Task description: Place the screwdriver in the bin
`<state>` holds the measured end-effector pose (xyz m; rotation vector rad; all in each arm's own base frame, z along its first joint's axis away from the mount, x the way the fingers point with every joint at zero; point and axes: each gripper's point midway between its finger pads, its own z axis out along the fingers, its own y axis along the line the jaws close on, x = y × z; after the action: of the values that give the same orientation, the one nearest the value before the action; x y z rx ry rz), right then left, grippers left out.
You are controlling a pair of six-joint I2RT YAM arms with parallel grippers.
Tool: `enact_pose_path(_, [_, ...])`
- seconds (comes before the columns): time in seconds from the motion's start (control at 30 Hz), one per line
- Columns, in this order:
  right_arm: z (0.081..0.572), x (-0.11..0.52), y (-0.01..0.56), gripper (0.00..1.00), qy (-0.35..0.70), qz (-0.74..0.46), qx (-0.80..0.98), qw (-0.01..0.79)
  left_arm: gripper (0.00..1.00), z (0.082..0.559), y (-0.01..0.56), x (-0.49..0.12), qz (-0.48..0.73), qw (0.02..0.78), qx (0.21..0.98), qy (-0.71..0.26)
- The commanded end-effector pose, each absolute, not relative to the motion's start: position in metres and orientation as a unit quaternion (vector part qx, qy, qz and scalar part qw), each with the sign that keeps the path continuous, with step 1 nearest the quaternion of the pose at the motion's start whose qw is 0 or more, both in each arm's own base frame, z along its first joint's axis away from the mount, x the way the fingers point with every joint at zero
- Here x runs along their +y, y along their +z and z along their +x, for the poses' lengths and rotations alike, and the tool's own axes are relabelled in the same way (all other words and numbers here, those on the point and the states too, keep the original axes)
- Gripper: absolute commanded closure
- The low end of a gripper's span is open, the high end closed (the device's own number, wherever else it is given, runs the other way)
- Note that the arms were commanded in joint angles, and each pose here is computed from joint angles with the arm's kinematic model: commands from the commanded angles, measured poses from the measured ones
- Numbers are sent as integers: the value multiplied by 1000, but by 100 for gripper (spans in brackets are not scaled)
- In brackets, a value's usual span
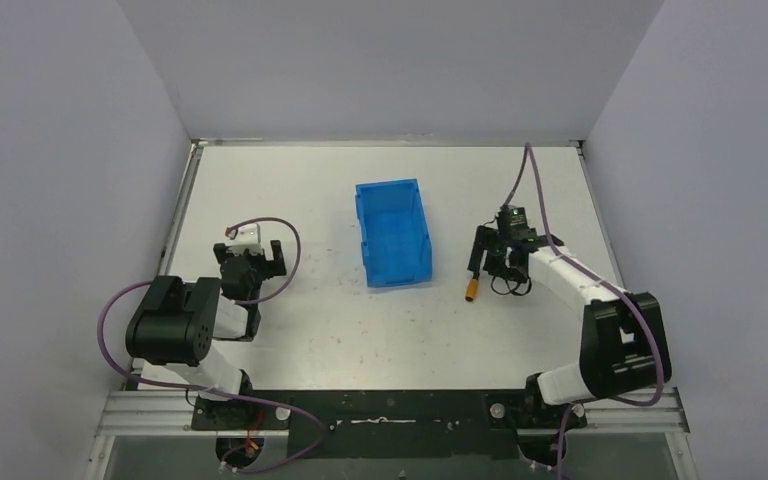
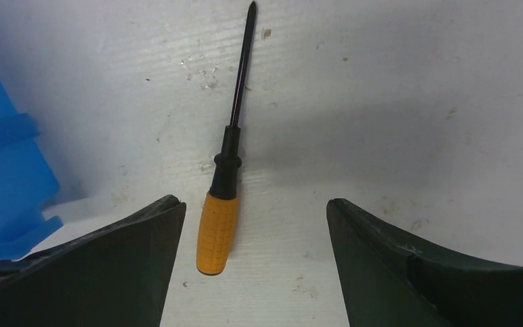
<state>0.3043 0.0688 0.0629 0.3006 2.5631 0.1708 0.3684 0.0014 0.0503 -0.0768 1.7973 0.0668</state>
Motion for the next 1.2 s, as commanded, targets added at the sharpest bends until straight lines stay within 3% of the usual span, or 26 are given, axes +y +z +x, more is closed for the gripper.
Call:
enact_pose_path(0.0, [314, 74, 50, 23, 14, 108, 961, 252, 3, 381, 73, 1, -33, 654, 756, 25])
enact_pose_path(0.07, [314, 81, 37, 25, 0, 98, 967, 237, 3, 381, 74, 1, -33, 655, 755, 25])
enact_pose_path(0.13, [312, 87, 21, 37, -3, 88, 973, 215, 3, 381, 73, 1, -33, 654, 755, 25])
enact_pose_path(0.23, [307, 95, 7, 70, -2, 76, 979, 191, 3, 381, 73, 1, -33, 654, 755, 25])
enact_pose_path(0.37, [312, 95, 19, 100, -4, 77, 974, 211, 3, 381, 73, 1, -33, 654, 756, 25])
enact_pose_path(0.5, [336, 88, 74, 100, -22, 74, 959, 273, 3, 381, 73, 1, -33, 653, 756, 25])
enact_pose_path(0.67, [377, 95, 190, 100, -1, 55, 918, 394, 3, 381, 73, 1, -32, 654, 755, 25])
enact_pose_path(0.9, [392, 186, 322, 100, 99, -42, 833, 543, 3, 381, 74, 1, -32, 654, 755, 25])
enact_pose_path(1.0, [386, 232, 329, 100, 132, -85, 812, 563, 3, 381, 73, 1, -32, 654, 756, 25])
enact_pose_path(1.17, [391, 283, 263, 100, 143, -133, 845, 497, 3, 381, 74, 1, -33, 654, 755, 25])
